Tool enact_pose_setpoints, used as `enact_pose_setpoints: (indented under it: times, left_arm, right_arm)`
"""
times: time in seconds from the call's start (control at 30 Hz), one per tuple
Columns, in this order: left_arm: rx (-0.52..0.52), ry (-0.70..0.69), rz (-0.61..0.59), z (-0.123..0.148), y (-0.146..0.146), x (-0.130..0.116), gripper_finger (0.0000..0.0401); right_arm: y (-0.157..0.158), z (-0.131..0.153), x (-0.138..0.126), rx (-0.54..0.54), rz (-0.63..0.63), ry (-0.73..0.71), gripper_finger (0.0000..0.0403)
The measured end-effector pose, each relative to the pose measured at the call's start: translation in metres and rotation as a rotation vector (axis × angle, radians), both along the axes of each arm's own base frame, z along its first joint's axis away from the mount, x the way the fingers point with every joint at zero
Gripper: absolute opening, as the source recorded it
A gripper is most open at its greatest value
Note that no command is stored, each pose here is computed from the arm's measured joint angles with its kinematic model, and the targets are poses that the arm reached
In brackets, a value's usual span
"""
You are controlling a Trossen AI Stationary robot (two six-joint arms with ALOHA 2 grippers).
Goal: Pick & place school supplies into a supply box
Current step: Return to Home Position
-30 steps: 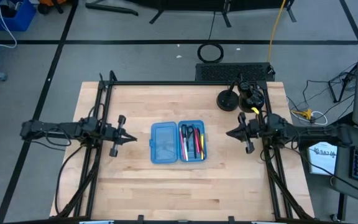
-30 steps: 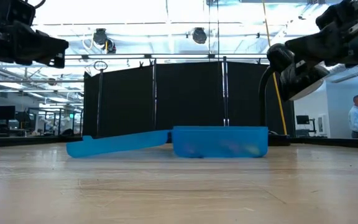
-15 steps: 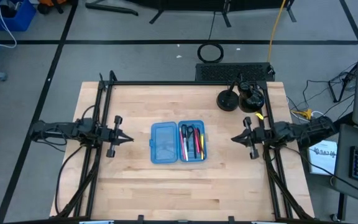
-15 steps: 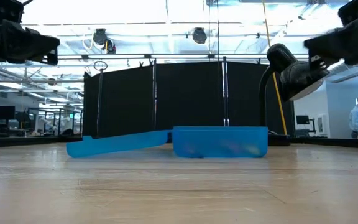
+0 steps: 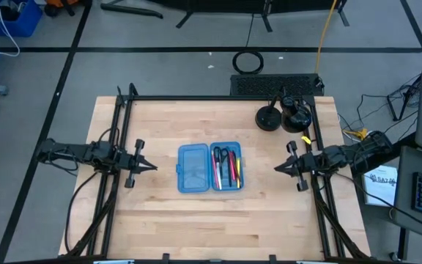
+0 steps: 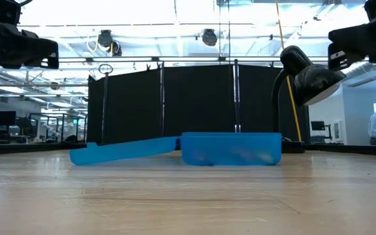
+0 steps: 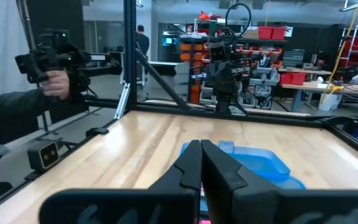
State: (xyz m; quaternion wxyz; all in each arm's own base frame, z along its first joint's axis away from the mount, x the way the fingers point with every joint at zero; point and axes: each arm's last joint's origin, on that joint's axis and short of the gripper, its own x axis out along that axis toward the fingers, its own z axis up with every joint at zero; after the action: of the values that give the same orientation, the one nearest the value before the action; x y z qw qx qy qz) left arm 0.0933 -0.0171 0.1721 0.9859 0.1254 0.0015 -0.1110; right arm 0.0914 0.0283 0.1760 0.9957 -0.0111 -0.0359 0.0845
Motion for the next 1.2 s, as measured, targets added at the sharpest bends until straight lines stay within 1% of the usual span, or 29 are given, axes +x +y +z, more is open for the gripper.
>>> enact_pose_setpoints:
  times: [0.17,0.57,0.87,0.97,1.07,1.13,1.2]
  left_arm:
    - [-0.026,0.012,0.006,-0.0006,-0.0004,-0.0001,0.0000]
    - [-0.203,0.053,0.019,-0.0007,-0.0003,0.0001,0.0026]
    - [-0.210,0.052,0.020,-0.0004,-0.0002,0.0001,0.0006]
    - [-0.198,0.025,0.019,0.0017,-0.0002,0.0002,0.0003]
    - [-0.204,0.000,0.016,0.0042,-0.0002,0.0002,0.0015]
    - [-0.195,0.000,0.025,0.0040,0.0001,0.0002,0.0025]
    - [-0.185,0.002,0.067,0.0032,0.0012,0.0004,0.0033]
  right_arm:
    - [0.0005,0.0013,-0.0003,0.007,0.004,-0.012,0.0000]
    - [0.0005,0.0024,-0.0003,0.011,0.007,-0.023,0.0000]
    - [0.0006,0.0023,-0.0003,0.112,0.017,-0.004,0.0000]
    - [0.0003,0.0023,-0.0002,0.114,0.011,-0.004,0.0000]
    - [-0.0017,0.0021,0.0002,0.140,-0.059,-0.001,0.0000]
    - [-0.0044,0.0025,0.0004,0.161,-0.154,-0.013,0.0000]
    - [-0.0079,0.0018,0.0005,0.194,-0.262,-0.016,0.0000]
